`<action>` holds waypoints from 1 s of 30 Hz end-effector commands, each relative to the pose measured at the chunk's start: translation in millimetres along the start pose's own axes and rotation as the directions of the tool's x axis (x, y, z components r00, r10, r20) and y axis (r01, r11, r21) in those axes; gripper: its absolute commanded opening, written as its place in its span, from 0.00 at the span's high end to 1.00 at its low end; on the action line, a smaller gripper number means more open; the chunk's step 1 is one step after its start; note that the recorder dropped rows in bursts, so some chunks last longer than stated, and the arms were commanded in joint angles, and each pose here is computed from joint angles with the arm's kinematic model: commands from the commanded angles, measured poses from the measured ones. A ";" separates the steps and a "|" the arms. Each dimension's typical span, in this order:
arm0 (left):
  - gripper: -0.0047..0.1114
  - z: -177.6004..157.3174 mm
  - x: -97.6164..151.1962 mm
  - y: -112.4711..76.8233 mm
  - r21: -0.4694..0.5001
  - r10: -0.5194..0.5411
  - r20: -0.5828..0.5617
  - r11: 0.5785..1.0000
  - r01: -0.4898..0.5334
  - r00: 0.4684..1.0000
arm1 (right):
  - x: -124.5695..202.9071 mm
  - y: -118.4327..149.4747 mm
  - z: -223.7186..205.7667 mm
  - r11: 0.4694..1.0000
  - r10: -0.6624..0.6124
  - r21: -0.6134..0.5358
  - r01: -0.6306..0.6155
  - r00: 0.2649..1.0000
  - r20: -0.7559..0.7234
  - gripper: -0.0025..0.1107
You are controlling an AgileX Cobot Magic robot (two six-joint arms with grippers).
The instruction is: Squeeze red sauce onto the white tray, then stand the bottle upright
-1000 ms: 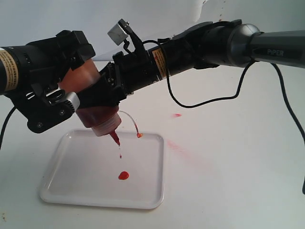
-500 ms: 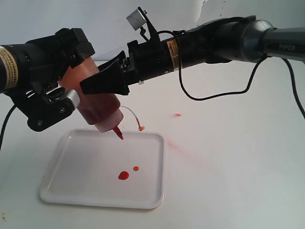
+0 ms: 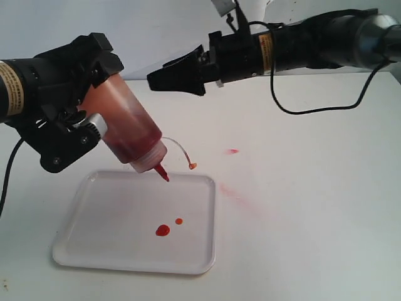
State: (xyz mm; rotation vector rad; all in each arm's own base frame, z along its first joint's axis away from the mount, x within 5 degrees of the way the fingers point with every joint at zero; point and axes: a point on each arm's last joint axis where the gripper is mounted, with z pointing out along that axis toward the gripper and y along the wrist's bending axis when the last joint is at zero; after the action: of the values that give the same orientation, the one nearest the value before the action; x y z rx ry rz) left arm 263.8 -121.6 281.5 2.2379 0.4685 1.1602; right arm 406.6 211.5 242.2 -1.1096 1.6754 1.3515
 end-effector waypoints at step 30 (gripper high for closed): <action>0.96 -3.0 -30.6 -41.5 0.296 -0.546 -0.025 0.796 0.528 0.837 | 33.4 -13.6 -37.5 0.926 0.371 0.093 -0.365 0.927 -0.055 0.05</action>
State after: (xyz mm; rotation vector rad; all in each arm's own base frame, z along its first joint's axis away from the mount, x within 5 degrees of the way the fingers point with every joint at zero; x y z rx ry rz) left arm 242.6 -101.0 235.0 2.2268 1.1881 0.7967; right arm 410.4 168.3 213.8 -0.8366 2.0429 1.4539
